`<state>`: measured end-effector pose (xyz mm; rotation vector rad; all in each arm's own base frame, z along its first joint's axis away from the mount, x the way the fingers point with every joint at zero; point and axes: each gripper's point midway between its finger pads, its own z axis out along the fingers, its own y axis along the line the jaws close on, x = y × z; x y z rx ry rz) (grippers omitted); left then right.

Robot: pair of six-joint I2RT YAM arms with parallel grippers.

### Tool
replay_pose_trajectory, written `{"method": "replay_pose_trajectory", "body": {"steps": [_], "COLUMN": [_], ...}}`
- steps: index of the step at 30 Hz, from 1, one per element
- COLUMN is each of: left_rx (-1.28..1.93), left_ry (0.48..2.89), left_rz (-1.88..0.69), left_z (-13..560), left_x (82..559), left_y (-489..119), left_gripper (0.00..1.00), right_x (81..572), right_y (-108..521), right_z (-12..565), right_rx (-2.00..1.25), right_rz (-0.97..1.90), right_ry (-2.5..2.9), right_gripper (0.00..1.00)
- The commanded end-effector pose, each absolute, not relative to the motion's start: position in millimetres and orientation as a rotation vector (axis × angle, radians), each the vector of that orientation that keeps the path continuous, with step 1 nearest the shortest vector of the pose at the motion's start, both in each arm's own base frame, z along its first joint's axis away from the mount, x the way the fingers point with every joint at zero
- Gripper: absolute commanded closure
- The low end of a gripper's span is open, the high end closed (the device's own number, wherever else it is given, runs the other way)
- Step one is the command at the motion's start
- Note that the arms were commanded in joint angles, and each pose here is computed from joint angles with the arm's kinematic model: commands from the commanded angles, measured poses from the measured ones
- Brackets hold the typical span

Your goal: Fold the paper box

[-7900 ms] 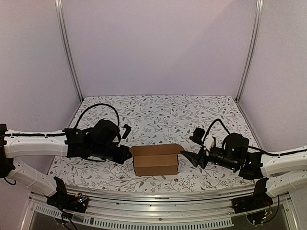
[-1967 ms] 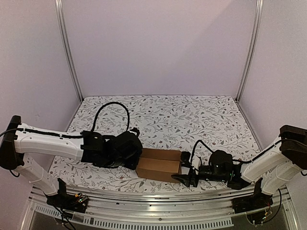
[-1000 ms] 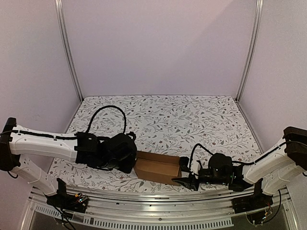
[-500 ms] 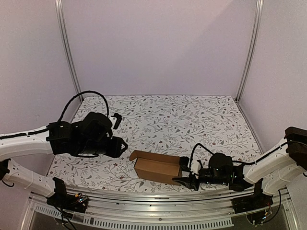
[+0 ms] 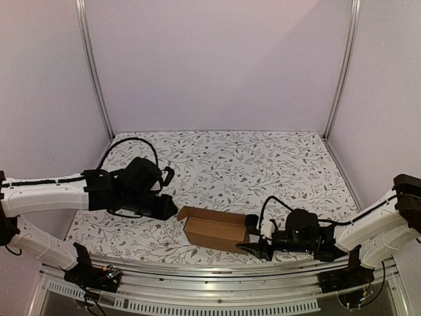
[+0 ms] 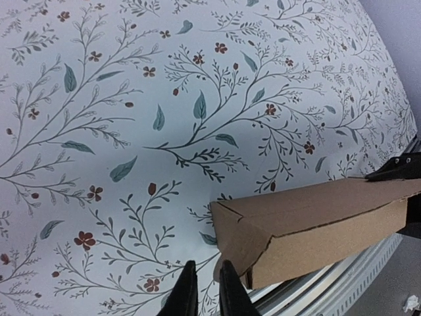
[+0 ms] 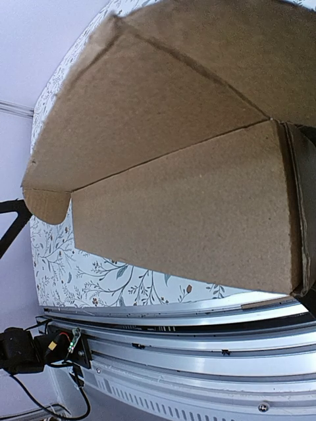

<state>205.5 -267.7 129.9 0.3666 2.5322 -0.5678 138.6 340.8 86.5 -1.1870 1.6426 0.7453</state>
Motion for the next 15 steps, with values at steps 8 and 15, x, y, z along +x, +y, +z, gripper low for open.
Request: {"method": "replay_pose_trajectory", "body": {"steps": [8,15], "left_rx": [0.435,0.446], "left_ry": [2.557,2.55], "left_rz": [-0.803,-0.786], "left_z": [122.9,122.0], "left_x": [188.2,187.8], "left_y": [-293.6,-292.9], "left_gripper": [0.89,0.9], "right_x": [140.0,140.7], "right_y": [343.6,344.5], "right_z": [88.7,88.2], "right_rx": [-1.188,-1.183], "right_rz": [0.73,0.733], "right_ry": [1.65,1.657], "right_gripper": [0.75,0.75]}}
